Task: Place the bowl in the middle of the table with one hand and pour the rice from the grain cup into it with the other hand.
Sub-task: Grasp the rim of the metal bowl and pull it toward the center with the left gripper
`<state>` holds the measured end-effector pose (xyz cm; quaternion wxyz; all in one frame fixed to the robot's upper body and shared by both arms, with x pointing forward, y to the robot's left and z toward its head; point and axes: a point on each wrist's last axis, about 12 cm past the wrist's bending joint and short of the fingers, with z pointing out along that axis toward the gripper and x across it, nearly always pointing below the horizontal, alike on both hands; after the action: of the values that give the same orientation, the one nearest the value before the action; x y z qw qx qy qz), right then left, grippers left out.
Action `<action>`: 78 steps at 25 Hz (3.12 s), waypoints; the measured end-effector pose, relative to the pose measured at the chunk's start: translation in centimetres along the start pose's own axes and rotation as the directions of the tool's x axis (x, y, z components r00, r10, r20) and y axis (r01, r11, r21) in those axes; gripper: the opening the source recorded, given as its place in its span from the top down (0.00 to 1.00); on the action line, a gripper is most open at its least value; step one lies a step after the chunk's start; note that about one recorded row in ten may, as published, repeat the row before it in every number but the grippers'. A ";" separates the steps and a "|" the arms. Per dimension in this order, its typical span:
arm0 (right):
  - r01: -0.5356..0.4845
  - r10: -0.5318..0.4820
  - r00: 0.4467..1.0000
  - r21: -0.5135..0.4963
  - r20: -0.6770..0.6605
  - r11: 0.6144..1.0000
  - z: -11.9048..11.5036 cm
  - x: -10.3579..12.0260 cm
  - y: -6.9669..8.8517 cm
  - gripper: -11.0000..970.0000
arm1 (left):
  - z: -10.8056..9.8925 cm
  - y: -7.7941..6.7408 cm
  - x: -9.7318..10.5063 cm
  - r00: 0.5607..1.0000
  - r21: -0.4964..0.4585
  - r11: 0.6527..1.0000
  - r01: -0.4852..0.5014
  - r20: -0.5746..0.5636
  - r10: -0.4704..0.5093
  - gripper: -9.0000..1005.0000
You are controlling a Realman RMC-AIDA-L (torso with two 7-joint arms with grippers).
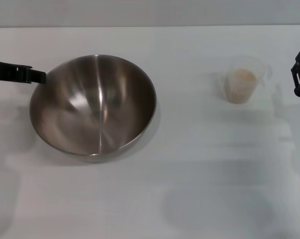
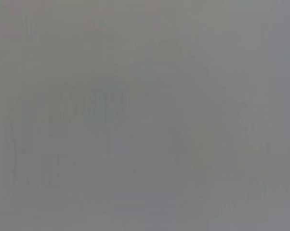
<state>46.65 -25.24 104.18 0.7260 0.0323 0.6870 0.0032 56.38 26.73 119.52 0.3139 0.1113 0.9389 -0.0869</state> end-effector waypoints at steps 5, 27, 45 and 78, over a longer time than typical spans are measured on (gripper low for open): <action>0.004 -0.004 1.000 -0.001 0.002 1.000 0.1 0.0 0.0 0.40 | 0.1 -0.2 0.0 1.000 0.005 1.000 -0.001 -0.009 0.001 0.53; 0.003 -0.003 1.000 -0.005 0.016 1.000 0.0 -0.3 0.1 0.40 | 3.7 1.0 1.7 0.994 0.010 0.998 0.064 -0.090 -0.062 0.56; -0.001 0.001 0.999 0.000 0.054 1.000 -0.1 -0.8 0.2 0.40 | 4.4 0.2 1.4 0.994 0.024 1.000 0.006 -0.107 -0.003 0.73; 0.008 -0.008 0.999 -0.002 0.036 1.000 -0.2 -0.4 0.0 0.40 | 3.5 -2.2 -2.0 0.993 0.129 0.988 -0.082 -0.071 0.092 0.95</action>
<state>46.45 -25.21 104.60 0.7381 0.0288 0.6740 0.0008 59.33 23.47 118.22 0.2734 0.1750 0.9371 -0.1280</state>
